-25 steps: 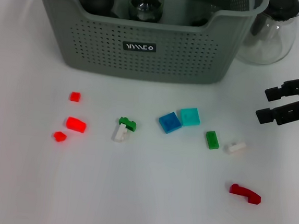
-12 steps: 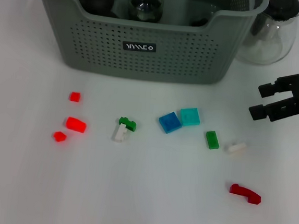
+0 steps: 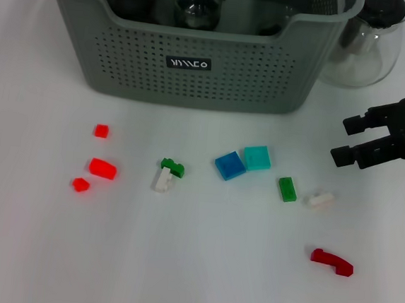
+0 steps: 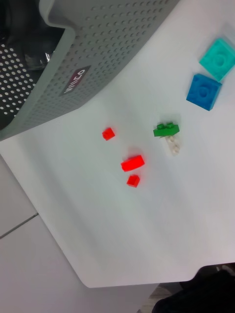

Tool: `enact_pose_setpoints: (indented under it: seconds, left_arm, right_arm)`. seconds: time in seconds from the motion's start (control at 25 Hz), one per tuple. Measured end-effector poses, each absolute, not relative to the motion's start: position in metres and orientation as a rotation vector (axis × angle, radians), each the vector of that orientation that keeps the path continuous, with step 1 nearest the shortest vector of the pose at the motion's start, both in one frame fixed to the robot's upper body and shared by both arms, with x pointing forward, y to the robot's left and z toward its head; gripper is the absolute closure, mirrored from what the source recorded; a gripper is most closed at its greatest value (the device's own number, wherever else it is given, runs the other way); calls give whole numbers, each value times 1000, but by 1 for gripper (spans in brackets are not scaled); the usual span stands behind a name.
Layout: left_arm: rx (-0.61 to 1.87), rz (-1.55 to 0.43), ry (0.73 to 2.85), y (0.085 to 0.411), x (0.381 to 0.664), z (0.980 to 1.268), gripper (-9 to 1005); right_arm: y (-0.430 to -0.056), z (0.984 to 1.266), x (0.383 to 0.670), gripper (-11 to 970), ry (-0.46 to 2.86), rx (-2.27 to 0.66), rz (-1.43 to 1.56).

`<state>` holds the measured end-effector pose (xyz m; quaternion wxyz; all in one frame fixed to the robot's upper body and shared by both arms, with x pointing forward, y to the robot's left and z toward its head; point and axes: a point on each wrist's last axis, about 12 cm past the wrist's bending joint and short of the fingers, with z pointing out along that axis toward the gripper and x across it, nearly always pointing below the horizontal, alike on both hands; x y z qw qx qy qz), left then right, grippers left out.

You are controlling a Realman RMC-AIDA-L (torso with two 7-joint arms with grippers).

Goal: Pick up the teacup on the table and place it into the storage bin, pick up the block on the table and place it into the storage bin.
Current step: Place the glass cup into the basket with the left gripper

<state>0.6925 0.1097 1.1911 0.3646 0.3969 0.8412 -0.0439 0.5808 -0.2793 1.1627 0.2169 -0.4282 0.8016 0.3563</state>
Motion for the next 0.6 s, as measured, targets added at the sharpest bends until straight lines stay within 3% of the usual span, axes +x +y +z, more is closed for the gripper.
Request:
enact_pose_setpoints:
  seconds: [0.6]
  left_arm:
    - [927,-109,2224,120,694,1171,938]
  right_arm:
    - [-276,1159,579,50,2243,-1226,985]
